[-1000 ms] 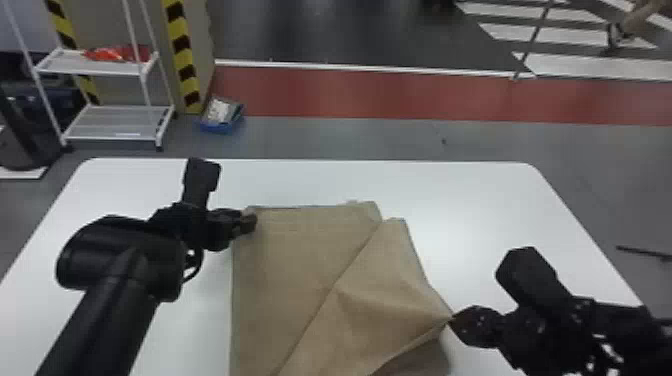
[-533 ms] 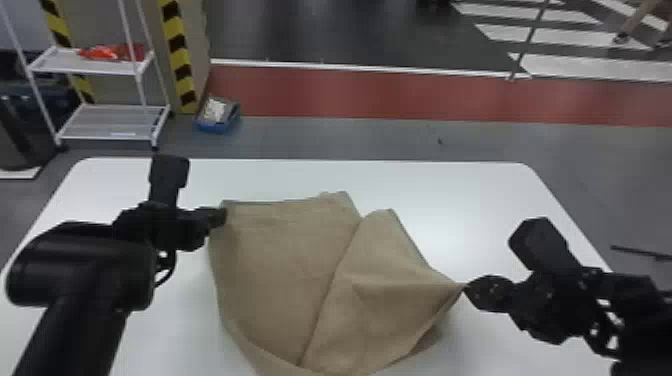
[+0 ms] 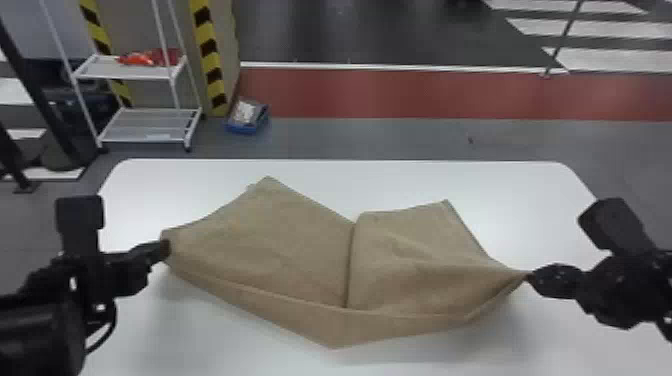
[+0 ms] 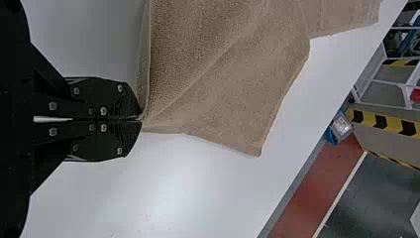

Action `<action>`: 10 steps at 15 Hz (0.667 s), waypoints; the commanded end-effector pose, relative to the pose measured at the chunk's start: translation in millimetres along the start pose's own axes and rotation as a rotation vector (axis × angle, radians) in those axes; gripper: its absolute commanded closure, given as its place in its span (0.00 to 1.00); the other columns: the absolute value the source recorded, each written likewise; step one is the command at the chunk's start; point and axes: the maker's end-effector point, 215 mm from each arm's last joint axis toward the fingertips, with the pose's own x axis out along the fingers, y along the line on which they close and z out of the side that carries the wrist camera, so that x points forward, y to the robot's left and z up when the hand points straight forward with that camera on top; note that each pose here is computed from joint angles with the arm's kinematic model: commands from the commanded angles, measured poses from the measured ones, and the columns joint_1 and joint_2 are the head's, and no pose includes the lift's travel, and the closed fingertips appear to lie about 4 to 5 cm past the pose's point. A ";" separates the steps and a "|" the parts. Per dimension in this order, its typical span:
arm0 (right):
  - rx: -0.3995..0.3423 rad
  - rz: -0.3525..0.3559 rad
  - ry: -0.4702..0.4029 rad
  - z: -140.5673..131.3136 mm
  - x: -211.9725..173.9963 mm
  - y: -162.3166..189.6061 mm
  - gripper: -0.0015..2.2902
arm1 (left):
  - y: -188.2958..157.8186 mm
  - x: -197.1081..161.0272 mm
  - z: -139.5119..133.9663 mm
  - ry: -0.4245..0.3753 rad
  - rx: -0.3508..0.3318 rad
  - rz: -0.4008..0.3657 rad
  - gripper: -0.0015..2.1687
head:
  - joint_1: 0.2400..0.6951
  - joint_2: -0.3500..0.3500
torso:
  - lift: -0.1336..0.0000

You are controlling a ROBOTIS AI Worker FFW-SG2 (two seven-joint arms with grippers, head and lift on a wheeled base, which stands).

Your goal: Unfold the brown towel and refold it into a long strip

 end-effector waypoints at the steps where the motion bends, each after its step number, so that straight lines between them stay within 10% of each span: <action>1: 0.049 -0.020 0.035 -21.4 -7.8 -15.4 0.90 | 17.6 -25.6 -29.9 0.015 -0.014 0.045 0.99 | 1.00 0.46 | 0.23; 3: 0.083 -0.038 0.056 -40.0 -14.0 -26.3 0.90 | 18.9 -37.8 -48.6 0.030 -0.023 0.062 0.96 | 1.00 0.46 | 0.23; 6: 0.096 -0.036 0.069 -52.9 -15.3 -28.2 0.90 | 10.2 -51.3 -49.5 0.007 -0.026 0.039 0.00 | 1.00 0.41 | 0.23; 10: 0.095 -0.035 0.068 -55.8 -15.4 -26.7 0.90 | 34.2 -85.6 -33.9 -0.033 0.015 0.092 0.01 | 1.00 0.38 | 0.23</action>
